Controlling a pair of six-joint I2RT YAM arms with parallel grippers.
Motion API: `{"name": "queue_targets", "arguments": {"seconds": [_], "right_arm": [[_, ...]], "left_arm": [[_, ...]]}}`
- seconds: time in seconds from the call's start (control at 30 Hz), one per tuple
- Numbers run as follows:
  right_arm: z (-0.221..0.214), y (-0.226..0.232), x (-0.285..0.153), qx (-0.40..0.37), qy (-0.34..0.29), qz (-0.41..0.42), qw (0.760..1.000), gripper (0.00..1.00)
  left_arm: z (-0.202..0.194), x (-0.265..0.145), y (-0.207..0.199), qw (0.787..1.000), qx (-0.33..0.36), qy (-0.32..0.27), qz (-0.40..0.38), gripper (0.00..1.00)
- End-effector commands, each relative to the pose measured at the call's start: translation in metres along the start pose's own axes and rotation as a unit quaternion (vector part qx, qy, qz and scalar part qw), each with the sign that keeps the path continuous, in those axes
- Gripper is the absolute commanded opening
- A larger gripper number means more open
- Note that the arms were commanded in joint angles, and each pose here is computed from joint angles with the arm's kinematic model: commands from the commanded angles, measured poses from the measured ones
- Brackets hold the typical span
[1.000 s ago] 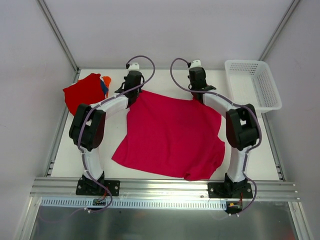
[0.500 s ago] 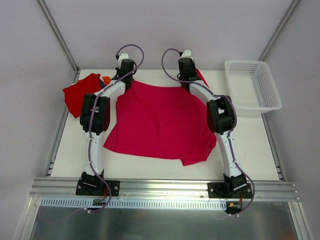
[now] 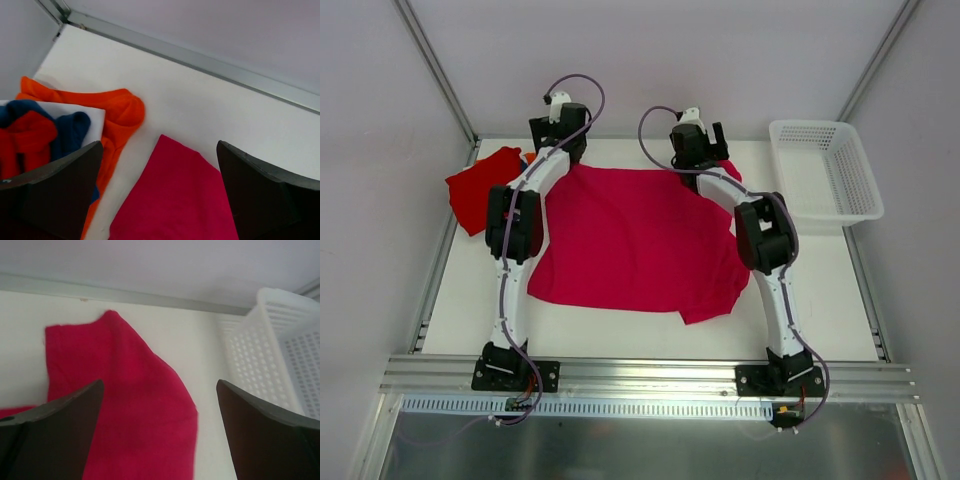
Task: Fold and stack the t-shirts
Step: Flatten out the tshirt
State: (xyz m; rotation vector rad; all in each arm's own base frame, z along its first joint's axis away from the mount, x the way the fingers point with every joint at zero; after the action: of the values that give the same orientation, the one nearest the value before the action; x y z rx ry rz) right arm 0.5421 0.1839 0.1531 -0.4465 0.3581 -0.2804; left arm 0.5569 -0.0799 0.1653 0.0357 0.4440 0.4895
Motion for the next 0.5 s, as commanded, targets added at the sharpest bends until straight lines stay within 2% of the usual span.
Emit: {"name": "queue_targets", "arguments": {"seconds": [0.0,0.03,0.07,0.1,0.13,0.17,0.2,0.23,0.27,0.3,0.37,0.4,0.43,0.47], "right_arm": [[0.084,-0.079,-0.081,0.093,-0.076,-0.074,0.99,1.0],[0.075,-0.085,-0.095,0.077,-0.051,-0.069,0.993,0.99],[0.056,-0.085,-0.107,0.065,-0.025,-0.056,0.996,0.99],[0.065,-0.103,-0.131,0.126,-0.028,-0.042,0.991,0.99],[0.045,-0.103,-0.145,0.104,0.019,0.005,0.994,0.99],[0.02,-0.101,-0.156,0.102,0.053,0.023,0.993,1.0],[0.02,-0.114,-0.177,0.156,0.058,0.037,0.985,0.99],[0.004,-0.112,-0.189,0.158,0.082,0.068,0.982,0.99],[-0.031,-0.104,-0.203,0.141,0.112,0.079,0.981,1.0],[-0.043,-0.104,-0.216,0.144,0.116,0.087,0.979,0.99],[-0.056,-0.107,-0.25,0.155,0.105,0.102,0.977,0.99],[-0.083,-0.11,-0.26,0.125,0.126,0.085,0.98,1.0],[-0.093,-0.111,-0.27,0.114,0.133,0.085,0.981,1.0],[-0.097,-0.111,-0.285,0.137,0.132,0.088,0.978,1.0]], "left_arm": [[0.082,-0.074,0.027,0.997,-0.03,-0.076,0.007,0.99],[0.084,-0.089,0.029,0.997,-0.025,-0.078,0.01,0.99],[0.095,-0.121,0.03,0.995,-0.032,-0.091,0.002,0.99],[0.074,-0.13,0.03,0.997,-0.015,-0.069,-0.002,0.99],[0.063,-0.144,0.032,0.999,-0.005,-0.05,-0.014,0.99],[0.066,-0.169,0.04,0.997,-0.042,-0.049,-0.035,0.99],[0.024,-0.179,0.035,0.997,-0.016,-0.001,-0.069,0.99],[0.009,-0.19,0.039,0.996,-0.024,0.019,-0.09,0.99],[0.003,-0.209,0.046,0.991,-0.068,0.03,-0.112,0.99],[-0.041,-0.214,0.048,0.984,-0.053,0.088,-0.144,0.99],[-0.064,-0.229,0.055,0.975,-0.084,0.123,-0.165,0.96],[-0.093,-0.235,0.057,0.973,-0.059,0.149,-0.167,0.95],[-0.103,-0.239,0.058,0.973,-0.048,0.154,-0.164,0.94],[-0.112,-0.242,0.058,0.974,-0.034,0.157,-0.161,0.94]]}}
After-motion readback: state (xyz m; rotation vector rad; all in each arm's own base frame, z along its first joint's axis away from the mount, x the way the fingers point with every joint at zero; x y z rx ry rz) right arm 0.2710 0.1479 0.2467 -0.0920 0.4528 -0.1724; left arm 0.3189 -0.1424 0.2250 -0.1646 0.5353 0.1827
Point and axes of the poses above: each gripper's point midway between its finger pads, its own x axis out along the fingers, its own y axis along the line the jaws close on, z = x × y, the point moved 9 cm from there along -x, back along the fingers, and after that the axes turned 1 degree about -x, right-handed, at the moved point
